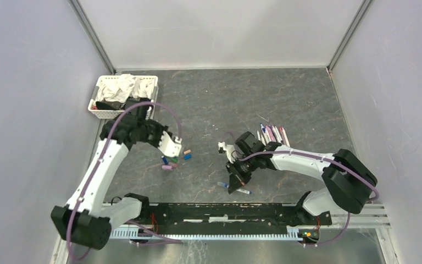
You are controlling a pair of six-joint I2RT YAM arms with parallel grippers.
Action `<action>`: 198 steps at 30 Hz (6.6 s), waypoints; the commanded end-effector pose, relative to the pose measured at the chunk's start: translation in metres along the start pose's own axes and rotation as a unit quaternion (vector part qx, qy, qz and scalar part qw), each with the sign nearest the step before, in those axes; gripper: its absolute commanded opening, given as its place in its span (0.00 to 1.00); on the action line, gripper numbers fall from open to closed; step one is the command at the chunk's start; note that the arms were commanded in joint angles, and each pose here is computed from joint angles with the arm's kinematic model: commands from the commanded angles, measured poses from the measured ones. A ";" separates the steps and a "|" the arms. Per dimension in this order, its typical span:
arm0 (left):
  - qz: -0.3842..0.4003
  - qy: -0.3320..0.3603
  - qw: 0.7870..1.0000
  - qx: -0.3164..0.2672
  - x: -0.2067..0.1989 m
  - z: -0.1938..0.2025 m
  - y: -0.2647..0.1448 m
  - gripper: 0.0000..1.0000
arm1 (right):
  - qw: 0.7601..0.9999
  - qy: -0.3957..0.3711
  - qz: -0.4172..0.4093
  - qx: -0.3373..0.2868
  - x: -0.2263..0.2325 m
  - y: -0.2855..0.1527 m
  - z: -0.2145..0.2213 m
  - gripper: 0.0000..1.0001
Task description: Open the pen caps
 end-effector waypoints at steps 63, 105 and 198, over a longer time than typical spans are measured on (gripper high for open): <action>-0.007 0.101 0.978 -0.180 -0.013 -0.156 0.023 0.02 | 0.951 -0.030 -0.306 -0.037 0.133 -0.003 -0.127 0.25; 0.013 0.126 0.979 -0.161 -0.013 -0.157 0.028 0.02 | 0.963 0.039 -0.263 -0.034 0.133 0.002 -0.132 0.31; 0.035 0.082 0.996 -0.011 0.006 -0.053 0.021 0.02 | 0.996 0.036 -0.075 0.005 0.033 0.012 -0.045 0.00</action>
Point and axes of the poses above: each gripper's point midway between its finger pads, its own y axis out along the fingers, its own x axis along the line the jaws close on, z = x × y, the point moved 6 cm from there along -y, back along the fingers, and after that the axes turned 13 degrees about y, right-handed, at the moved point
